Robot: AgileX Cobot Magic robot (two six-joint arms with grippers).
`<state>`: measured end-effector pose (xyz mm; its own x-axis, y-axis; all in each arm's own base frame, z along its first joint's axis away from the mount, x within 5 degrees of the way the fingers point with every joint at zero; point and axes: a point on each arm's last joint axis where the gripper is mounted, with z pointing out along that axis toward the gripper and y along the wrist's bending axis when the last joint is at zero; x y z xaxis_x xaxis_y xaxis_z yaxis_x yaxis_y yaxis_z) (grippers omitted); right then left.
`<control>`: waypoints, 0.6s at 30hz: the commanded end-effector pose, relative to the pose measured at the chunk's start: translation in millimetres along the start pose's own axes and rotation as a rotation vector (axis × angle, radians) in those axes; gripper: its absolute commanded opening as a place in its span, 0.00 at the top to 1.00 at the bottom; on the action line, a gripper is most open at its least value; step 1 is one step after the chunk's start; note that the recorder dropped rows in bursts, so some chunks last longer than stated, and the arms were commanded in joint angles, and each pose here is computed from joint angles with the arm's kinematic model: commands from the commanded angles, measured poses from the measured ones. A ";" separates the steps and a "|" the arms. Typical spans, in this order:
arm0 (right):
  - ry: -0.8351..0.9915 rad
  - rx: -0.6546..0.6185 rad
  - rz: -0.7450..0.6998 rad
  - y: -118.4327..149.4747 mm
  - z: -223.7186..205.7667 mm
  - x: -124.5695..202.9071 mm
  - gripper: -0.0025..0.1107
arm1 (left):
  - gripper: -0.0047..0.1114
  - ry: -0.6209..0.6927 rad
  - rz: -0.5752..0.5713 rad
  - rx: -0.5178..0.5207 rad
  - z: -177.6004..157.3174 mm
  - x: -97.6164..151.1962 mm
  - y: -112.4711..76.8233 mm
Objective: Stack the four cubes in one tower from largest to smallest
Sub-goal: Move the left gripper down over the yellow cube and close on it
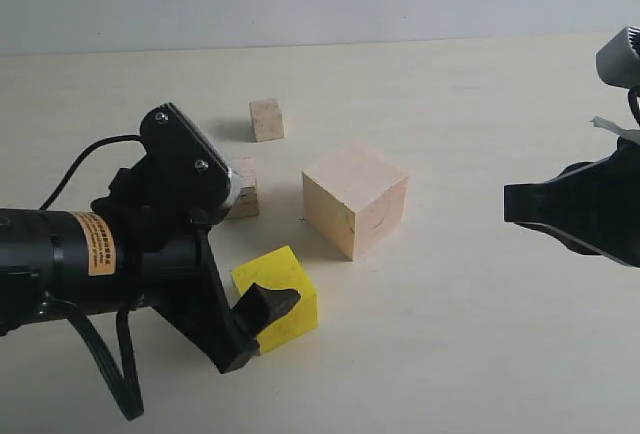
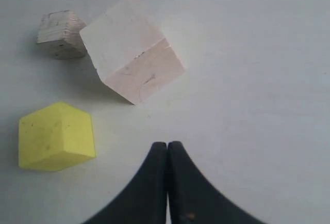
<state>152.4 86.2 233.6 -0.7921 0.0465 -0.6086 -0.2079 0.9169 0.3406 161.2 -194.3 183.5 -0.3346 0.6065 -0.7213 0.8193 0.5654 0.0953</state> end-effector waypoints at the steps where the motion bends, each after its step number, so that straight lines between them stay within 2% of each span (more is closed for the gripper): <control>1: -0.017 -0.008 0.007 1.8 -0.5 -3.4 0.98 | 0.12 0.016 0.022 0.006 10.6 2.0 -2.1; 10: -0.017 -0.008 0.007 1.8 -0.5 -3.4 0.98 | 0.12 0.032 0.205 0.005 35.3 12.1 -2.9; 18: -0.017 -0.007 0.003 1.8 -0.5 -3.4 0.98 | 0.14 0.069 0.236 0.010 56.3 25.5 -4.4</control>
<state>152.3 86.4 233.6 -0.7935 0.0515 -0.6064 -0.2048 0.9157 0.3457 175.0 -209.5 128.0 -0.1832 0.7583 -0.6256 0.8809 0.4091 0.2379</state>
